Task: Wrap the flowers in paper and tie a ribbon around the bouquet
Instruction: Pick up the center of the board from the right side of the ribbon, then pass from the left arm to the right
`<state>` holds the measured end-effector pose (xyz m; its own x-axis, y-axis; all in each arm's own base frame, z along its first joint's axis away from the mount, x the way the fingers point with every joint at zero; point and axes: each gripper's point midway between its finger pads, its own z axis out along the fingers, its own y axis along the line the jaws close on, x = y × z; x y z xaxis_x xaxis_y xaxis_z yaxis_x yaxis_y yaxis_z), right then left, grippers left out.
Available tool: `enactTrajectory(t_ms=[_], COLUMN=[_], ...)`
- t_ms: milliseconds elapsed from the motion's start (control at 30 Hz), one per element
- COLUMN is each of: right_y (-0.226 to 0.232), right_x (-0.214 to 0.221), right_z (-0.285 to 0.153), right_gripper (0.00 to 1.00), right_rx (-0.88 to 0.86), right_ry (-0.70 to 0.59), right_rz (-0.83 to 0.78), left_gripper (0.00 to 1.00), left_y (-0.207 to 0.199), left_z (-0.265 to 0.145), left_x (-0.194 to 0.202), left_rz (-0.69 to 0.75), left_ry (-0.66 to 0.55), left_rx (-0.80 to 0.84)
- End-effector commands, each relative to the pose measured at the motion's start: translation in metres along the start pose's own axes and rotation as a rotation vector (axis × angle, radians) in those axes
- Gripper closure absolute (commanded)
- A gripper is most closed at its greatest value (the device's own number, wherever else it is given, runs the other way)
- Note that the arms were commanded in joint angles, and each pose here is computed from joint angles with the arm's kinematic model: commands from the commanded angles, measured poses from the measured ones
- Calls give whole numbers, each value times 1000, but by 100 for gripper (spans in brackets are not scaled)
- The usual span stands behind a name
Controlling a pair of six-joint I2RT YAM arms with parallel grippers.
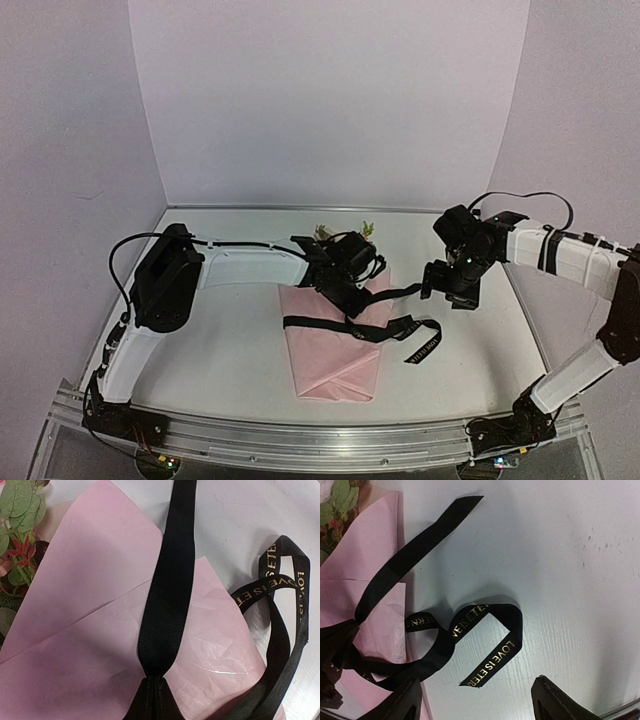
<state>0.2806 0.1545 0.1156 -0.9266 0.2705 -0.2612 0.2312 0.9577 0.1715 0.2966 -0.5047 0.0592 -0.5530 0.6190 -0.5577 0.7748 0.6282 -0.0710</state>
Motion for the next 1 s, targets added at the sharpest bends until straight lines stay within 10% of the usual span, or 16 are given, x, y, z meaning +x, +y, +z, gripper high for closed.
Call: enactTrajectory(t_ms=[0,333,967], right_y=[31,83,110], right_x=[-17,-27,-15], right_z=[-2,25,45], right_gripper=[23,25,26], right_rx=[-96,-251,-360], right_ry=[5,106,228], right_rz=[93,305,443], left_gripper=[100,100,100], left_y=[-4,-28,-47], left_z=[-37,-103,-103], left_x=[-36,-48,-11], left_rz=[-4,33,128], left_ry=[-145,-342,-237], left_rx=[11,185,329])
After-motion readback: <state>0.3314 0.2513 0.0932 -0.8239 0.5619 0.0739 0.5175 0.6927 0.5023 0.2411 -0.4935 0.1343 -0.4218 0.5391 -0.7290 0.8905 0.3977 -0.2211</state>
